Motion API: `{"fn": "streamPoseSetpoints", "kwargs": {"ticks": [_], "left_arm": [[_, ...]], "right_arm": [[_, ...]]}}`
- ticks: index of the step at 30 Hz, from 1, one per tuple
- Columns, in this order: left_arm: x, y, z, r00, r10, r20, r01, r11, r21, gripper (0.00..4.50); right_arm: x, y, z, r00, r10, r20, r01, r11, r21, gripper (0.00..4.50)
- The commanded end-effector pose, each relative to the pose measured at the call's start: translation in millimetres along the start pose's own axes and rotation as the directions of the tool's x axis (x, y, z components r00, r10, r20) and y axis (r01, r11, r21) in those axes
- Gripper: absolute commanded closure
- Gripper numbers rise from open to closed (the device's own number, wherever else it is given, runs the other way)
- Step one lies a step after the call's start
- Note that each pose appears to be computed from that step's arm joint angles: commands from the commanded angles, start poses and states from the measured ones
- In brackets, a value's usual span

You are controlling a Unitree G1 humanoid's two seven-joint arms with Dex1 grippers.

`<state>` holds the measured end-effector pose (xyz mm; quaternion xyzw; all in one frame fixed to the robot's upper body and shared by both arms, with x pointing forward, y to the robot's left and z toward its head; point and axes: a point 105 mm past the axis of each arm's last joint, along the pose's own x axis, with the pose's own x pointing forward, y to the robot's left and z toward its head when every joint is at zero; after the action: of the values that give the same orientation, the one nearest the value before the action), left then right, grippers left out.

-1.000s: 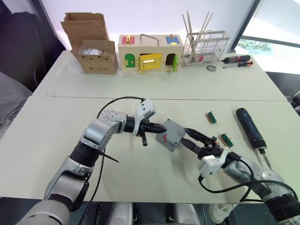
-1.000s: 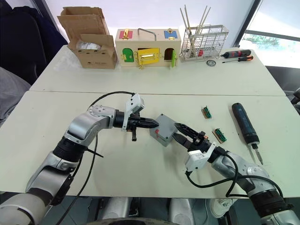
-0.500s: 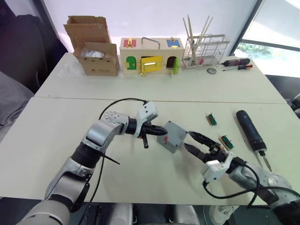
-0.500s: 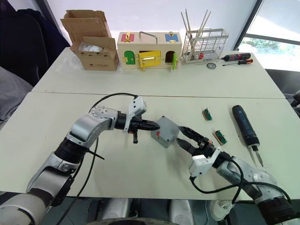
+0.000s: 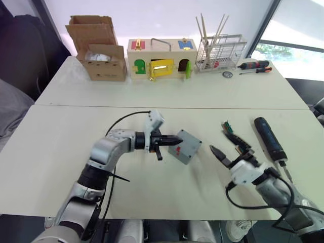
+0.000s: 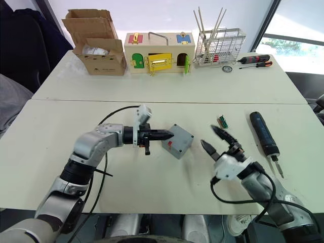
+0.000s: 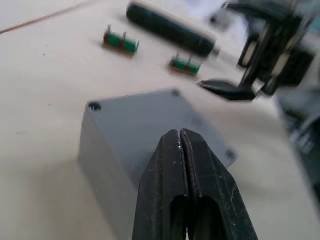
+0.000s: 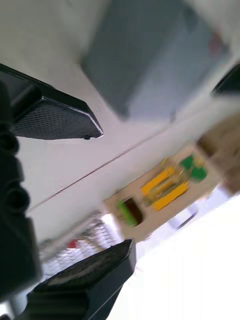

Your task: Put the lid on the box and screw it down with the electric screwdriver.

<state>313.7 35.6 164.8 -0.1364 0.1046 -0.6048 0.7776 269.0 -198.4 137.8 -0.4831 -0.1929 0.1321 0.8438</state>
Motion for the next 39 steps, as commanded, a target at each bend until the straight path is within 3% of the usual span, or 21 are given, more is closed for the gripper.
{"fn": "streamPoseSetpoints", "kwargs": {"ticks": [1, 4, 7, 9, 10, 13, 15, 19, 23, 31, 39], "left_arm": [[-22, -17, 63, 0.973, 0.026, 0.228, -0.041, 0.997, 0.061, 4.5], [-34, -6, 72, 0.953, 0.159, 0.259, -0.182, 0.981, 0.071, 4.5], [-49, 6, 66, 0.933, 0.252, 0.255, -0.287, 0.951, 0.112, 4.5], [-52, 21, 37, 0.947, 0.301, 0.113, -0.317, 0.935, 0.159, 4.5], [-53, 26, 24, 0.948, 0.316, 0.048, -0.319, 0.929, 0.189, 4.5], [-52, 36, -17, 0.938, 0.312, -0.152, -0.249, 0.91, 0.331, 4.5], [-45, 38, -34, 0.937, 0.276, -0.214, -0.187, 0.913, 0.362, 4.5], [-20, 38, -38, 0.972, 0.19, -0.137, -0.152, 0.957, 0.248, 4.5], [-4, 34, -47, 0.975, 0.15, -0.166, -0.103, 0.96, 0.262, 4.5], [-2, 22, -57, 0.974, 0.124, -0.188, -0.074, 0.964, 0.257, 4.5], [1, 17, -62, 0.972, 0.155, -0.174, -0.108, 0.961, 0.255, 4.5]], "right_arm": [[6, -34, -5, 0.979, -0.13, -0.155, 0.175, 0.93, 0.324, 1.15], [12, -36, 0, 0.973, -0.125, -0.192, 0.203, 0.856, 0.475, 1.89], [15, -27, -1, 0.967, -0.086, -0.241, 0.23, 0.706, 0.67, 3.29], [14, -14, -2, 0.97, -0.006, -0.244, 0.196, 0.613, 0.765, 4.33], [14, -9, -1, 0.971, 0.032, -0.235, 0.173, 0.579, 0.796, 4.47], [10, 14, 11, 0.968, 0.197, -0.157, 0.043, 0.486, 0.873, 4.47], [3, 32, 20, 0.941, 0.323, -0.099, -0.049, 0.421, 0.906, 4.47], [-8, 46, 17, 0.898, 0.434, -0.067, -0.109, 0.368, 0.923, 4.47], [-9, 59, 26, 0.868, 0.496, 0.002, -0.18, 0.31, 0.934, 4.47], [11, 74, 27, 0.862, 0.507, -0.01, -0.187, 0.337, 0.923, 4.47], [37, 69, 20, 0.888, 0.46, -0.024, -0.167, 0.37, 0.914, 4.47]]}}
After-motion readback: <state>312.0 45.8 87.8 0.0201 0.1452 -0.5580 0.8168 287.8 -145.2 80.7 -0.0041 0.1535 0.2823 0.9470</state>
